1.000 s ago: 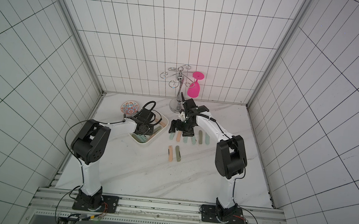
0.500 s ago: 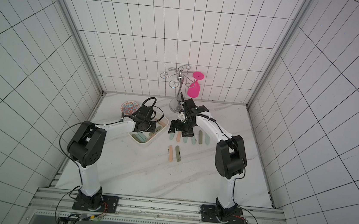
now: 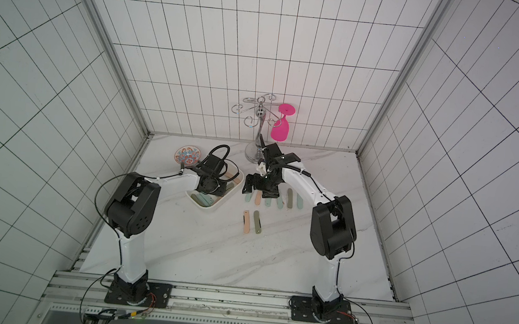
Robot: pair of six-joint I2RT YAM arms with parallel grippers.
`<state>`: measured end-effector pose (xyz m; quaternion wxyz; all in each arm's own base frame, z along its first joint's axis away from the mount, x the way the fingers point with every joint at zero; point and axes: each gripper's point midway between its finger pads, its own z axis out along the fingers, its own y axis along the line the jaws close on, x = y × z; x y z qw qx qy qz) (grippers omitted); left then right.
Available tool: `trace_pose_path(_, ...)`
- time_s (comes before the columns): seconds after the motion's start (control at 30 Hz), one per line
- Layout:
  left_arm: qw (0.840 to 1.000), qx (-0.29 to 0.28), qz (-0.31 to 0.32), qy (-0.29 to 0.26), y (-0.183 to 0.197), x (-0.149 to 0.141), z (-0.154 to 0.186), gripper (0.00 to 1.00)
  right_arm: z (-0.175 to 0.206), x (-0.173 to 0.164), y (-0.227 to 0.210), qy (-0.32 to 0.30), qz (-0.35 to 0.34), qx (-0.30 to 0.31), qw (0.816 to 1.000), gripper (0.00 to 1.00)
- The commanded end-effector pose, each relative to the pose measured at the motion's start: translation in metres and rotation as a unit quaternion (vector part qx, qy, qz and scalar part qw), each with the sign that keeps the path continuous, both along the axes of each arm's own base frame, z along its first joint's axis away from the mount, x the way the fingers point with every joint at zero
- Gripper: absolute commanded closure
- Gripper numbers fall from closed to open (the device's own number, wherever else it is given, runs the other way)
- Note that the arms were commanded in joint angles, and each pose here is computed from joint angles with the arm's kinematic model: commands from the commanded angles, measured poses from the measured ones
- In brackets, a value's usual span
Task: Take the fruit knife out of the storage box
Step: Pick up the fruit knife from the storage box.
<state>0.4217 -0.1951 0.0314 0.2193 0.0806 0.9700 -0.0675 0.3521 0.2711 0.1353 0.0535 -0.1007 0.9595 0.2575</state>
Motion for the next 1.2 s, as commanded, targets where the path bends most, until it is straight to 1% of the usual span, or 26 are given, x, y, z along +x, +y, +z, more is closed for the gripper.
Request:
trace_pose_path(0.0,1.0,0.007,-0.019,0.02,-0.004,-0.003,-0.013,0.52,-0.001,-0.003,0.004,0.008,0.011,-0.003,1.0,0.07)
trace_pose_path(0.13,0.999,0.023,-0.015,0.032,0.0,-0.005,-0.025,0.53,-0.002,-0.002,0.005,0.008,0.011,-0.003,1.0,0.06)
trace_pose_path(0.27,0.998,0.043,0.0,0.045,0.009,-0.006,-0.035,0.58,-0.002,-0.001,0.005,0.007,0.013,-0.003,1.0,0.07)
trace_pose_path(0.47,0.997,0.061,0.015,0.05,0.018,-0.008,-0.037,0.74,-0.001,0.001,0.006,0.005,0.014,-0.003,1.0,0.06)
trace_pose_path(0.73,0.997,0.06,0.022,0.046,0.02,-0.009,-0.032,0.9,-0.001,0.002,0.008,0.005,0.016,-0.001,1.0,0.07)
trace_pose_path(0.83,0.998,0.047,0.019,0.036,0.018,-0.007,-0.024,0.92,0.0,0.003,0.008,0.004,0.016,0.0,1.0,0.07)
trace_pose_path(1.0,1.0,0.01,0.011,-0.002,0.009,-0.002,0.006,0.94,0.004,0.005,0.009,-0.002,0.014,0.001,1.0,0.06)
trace_pose_path(1.17,0.999,-0.028,0.009,-0.017,0.006,0.003,0.026,0.95,0.01,0.011,0.011,-0.012,0.012,0.005,1.0,0.06)
